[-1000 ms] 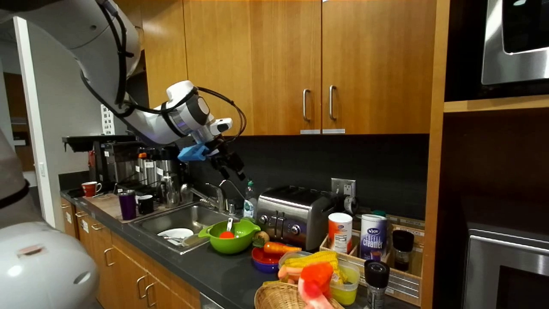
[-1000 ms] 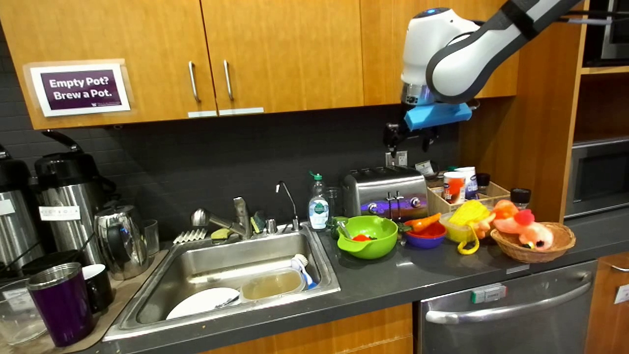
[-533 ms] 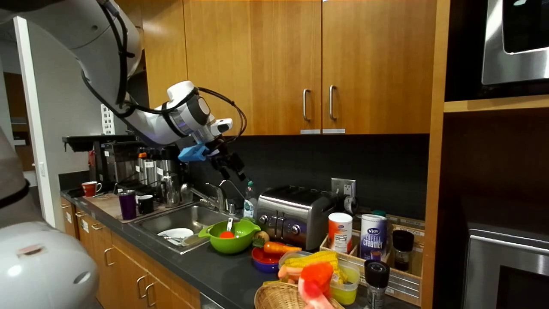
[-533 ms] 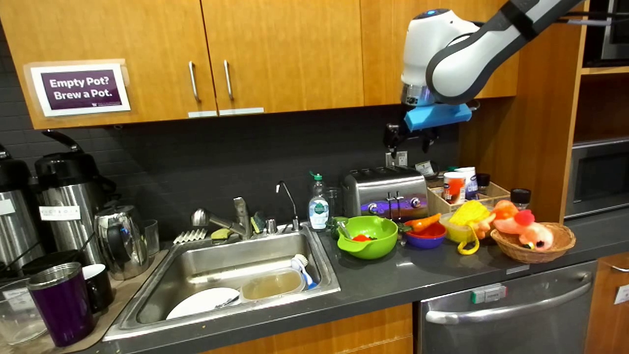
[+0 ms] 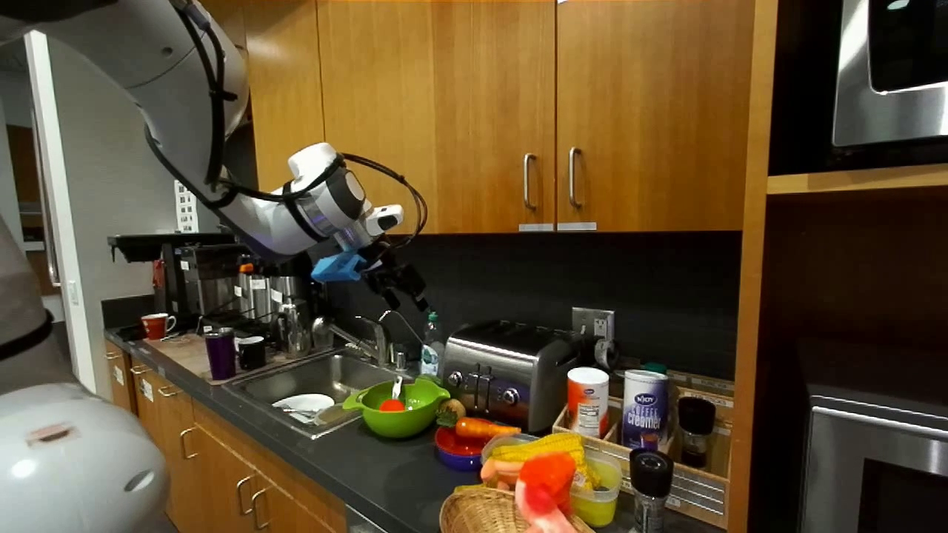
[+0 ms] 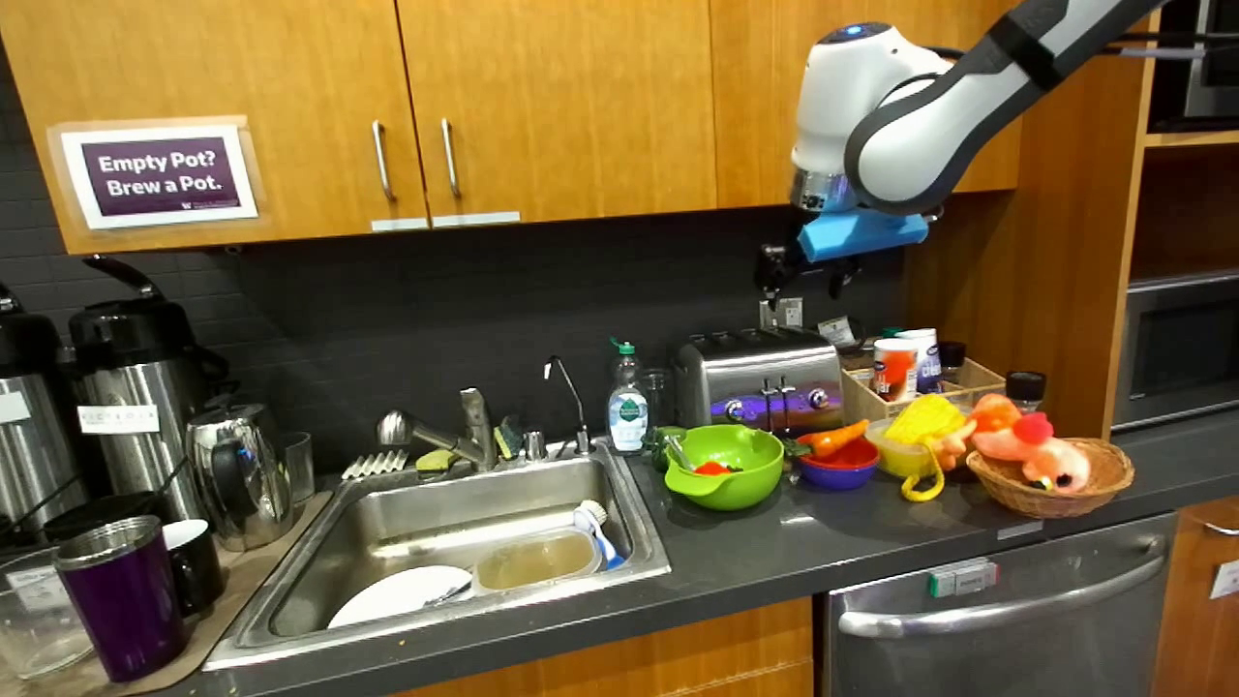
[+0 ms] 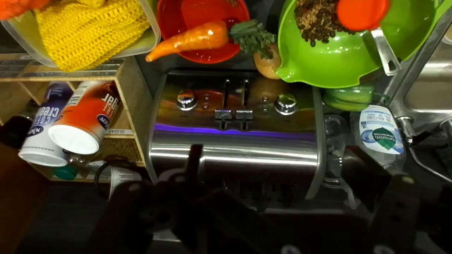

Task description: Put the right lever of the toaster down

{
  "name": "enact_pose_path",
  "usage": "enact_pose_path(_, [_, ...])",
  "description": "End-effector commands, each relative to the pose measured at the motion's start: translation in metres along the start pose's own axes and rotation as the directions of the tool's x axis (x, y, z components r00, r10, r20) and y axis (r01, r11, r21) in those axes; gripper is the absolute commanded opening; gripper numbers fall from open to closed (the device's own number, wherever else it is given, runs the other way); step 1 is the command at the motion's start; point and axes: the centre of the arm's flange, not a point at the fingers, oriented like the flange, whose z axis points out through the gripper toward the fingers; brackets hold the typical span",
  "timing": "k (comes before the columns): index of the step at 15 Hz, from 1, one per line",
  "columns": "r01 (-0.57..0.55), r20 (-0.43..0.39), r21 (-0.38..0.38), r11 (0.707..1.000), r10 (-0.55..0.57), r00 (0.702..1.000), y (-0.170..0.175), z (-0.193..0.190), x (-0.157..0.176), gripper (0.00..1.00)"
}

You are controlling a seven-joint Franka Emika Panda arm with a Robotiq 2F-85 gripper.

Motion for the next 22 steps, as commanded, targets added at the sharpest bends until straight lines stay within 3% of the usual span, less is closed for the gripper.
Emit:
enact_pose_path(1, [0.001,-0.037,0.031,1.0,0.0,0.999,0.004,0.015,0.012,1.0])
enact_pose_path(5, [0.051,-0.04,0.057,0.997,-0.049,0.998,0.0,0.02,0.032,1.0])
enact_pose_path(16, [0.042,-0.143,0.01,0.999,-0.04,0.989,-0.01,0.02,0.075,1.0])
enact_pose_path(22, [0.044,-0.129,0.017,0.999,-0.041,0.991,-0.005,0.02,0.071,1.0])
